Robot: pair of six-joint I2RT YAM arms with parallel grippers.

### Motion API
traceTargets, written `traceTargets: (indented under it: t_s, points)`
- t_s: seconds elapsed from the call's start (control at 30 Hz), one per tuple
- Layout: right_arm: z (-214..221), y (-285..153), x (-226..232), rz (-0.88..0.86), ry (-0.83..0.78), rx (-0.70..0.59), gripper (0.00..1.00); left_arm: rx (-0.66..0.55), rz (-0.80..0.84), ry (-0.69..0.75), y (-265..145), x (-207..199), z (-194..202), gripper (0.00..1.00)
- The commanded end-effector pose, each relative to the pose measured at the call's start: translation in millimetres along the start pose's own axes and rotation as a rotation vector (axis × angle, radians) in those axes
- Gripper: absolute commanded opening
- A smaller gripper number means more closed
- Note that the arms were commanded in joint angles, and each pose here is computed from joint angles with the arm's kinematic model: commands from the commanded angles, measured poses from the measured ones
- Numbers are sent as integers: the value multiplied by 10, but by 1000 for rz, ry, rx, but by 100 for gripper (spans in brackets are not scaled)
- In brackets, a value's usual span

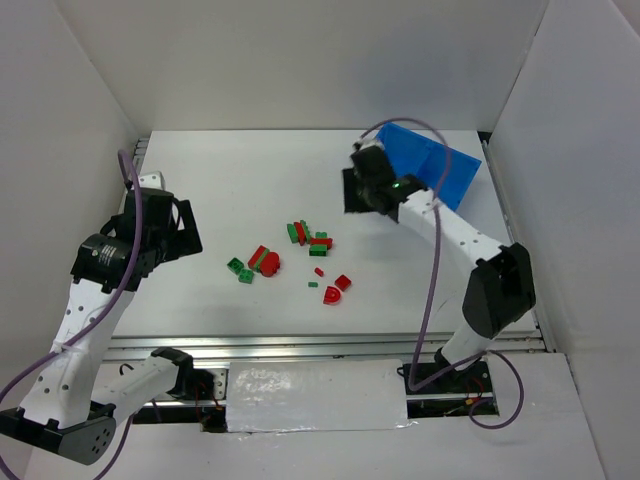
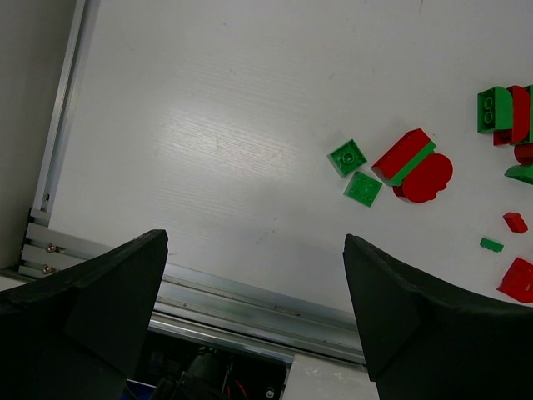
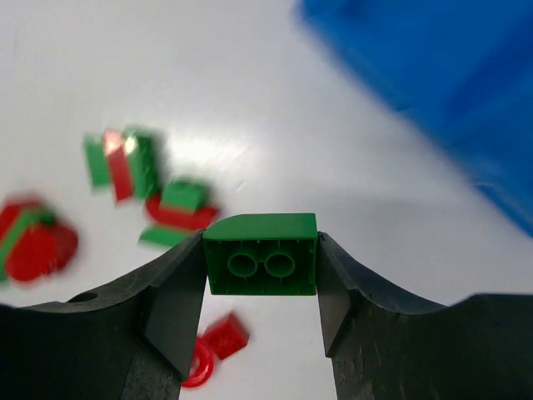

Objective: Sort the legos into containers by color

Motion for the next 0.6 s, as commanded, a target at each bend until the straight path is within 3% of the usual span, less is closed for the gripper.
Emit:
traceTargets:
  t_s: [0.0,0.1,0.2,0.4,0.57]
  points:
    - [-466,-342,-777,280,278,-108,39,-18,25,7,-19,-13,-19,100]
    - [-742,-362,-1364,511,429,-130,41,-28,15,0,-41,3,-34,99]
    - [-807,-210,-1743,634,487,-35,42,-29,33,-5,-50,-19,-48,99]
    - [-768,116,-2119,729,555,29,43,6,57,-6,-28,-67,-24,100]
    - [-723,205,-2327,729,573,35,52,2,34,19,-2,-48,-31,100]
Point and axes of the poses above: each gripper's point midway between its finger pads, its own y axis out along the fingers, its own x axis along the line the jaws close on, z = x × y, the point moved 8 cm from there along -y, back along the fingers, and after that the axes turned 6 degrees about -y, right-handed, at the moved point
